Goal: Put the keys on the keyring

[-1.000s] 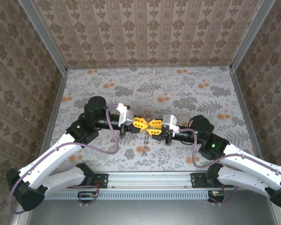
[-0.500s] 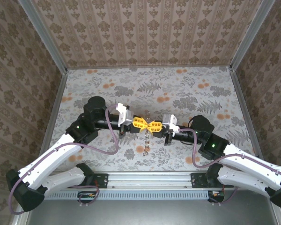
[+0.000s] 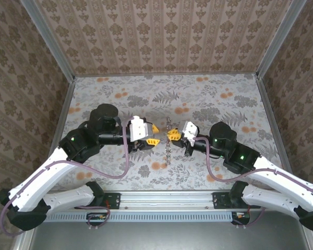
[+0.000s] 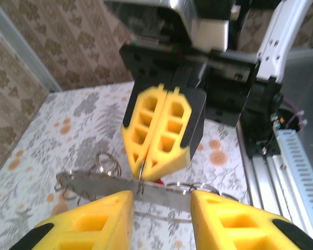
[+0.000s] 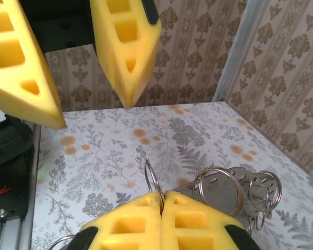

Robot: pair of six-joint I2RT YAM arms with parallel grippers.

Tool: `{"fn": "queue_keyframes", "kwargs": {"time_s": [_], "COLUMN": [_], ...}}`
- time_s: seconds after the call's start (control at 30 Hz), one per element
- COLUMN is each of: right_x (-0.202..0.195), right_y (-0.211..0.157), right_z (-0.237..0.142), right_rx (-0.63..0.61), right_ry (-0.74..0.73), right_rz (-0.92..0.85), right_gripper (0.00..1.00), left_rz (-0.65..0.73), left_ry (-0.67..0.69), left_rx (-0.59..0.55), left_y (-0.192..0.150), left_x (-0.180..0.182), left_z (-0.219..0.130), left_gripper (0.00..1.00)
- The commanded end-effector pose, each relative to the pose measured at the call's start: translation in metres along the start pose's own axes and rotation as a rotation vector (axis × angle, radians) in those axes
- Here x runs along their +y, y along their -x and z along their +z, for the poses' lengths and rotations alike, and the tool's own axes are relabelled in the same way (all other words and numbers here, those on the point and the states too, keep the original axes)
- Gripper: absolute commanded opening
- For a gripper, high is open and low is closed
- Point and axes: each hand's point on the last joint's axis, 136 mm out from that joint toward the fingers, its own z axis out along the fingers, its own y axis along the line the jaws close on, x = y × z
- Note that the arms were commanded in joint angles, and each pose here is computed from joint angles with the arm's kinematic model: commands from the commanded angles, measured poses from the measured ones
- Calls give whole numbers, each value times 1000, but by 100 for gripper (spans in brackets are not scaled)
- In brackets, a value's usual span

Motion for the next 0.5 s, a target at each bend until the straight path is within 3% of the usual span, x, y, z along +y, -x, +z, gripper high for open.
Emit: {"fn": "queue_keyframes", "kwargs": {"time_s": [0.0,0.2,0.47], "right_x": [-12,-14,-11], "right_y": [3,-10,-16], "right_z": [-4,1,8], "right_rx": [58,191,256], "right_ry": [-59,-71,-57], "right_rz": [-28,-30,-25], "right_gripper": [0,0,0], "left_rz": [17,32,35], "left_ry": [26,3,-8], "left_rx": [110,91,84], "left_y": [-18,-14,-14], "left_x": [8,9,12], "left_z": [7,16,24], "left_gripper": [34,33,32]}}
